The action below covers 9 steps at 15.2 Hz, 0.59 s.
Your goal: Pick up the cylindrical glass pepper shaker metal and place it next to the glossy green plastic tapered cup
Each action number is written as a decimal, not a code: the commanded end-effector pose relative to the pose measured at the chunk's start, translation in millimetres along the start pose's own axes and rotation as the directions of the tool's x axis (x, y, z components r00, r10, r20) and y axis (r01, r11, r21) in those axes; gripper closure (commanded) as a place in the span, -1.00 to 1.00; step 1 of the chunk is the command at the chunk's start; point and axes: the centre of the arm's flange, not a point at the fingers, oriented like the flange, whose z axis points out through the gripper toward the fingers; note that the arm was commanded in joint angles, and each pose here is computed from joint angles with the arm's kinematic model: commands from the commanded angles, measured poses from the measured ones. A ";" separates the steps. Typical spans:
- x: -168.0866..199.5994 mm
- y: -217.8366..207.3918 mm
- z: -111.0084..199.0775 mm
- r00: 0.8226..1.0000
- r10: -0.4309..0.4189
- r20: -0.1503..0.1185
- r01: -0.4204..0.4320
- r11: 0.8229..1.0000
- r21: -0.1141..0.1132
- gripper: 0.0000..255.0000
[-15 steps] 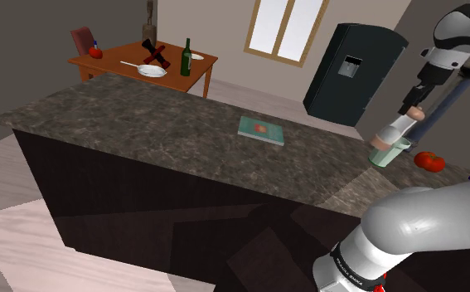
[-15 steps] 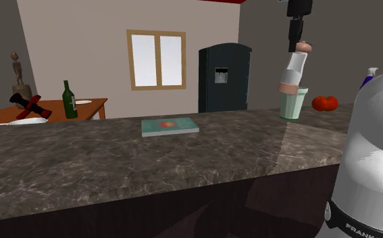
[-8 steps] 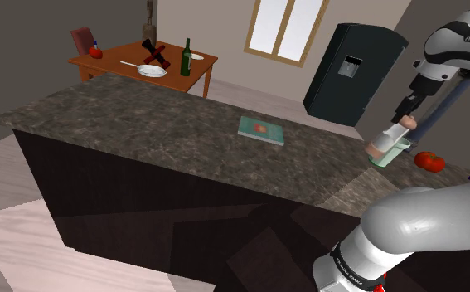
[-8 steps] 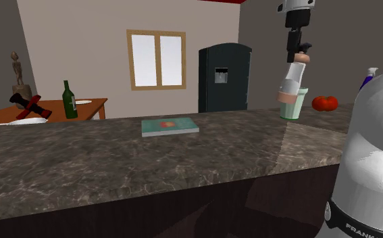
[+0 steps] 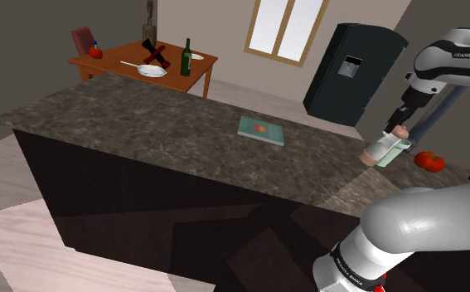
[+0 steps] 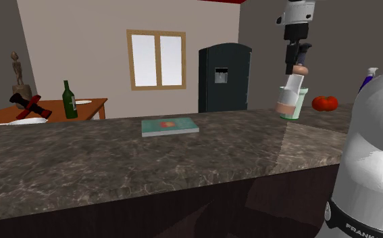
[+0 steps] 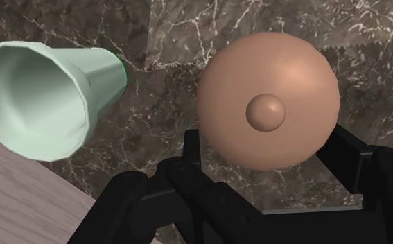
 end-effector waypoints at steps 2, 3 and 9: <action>0.0 -1.6 16.0 1.000 0.000 0.000 0.000 1.000 0.000 1.00; -0.1 -2.2 21.2 1.000 0.000 0.000 0.000 1.000 0.000 1.00; -0.6 -5.9 52.7 1.000 0.000 0.000 0.000 1.000 0.000 1.00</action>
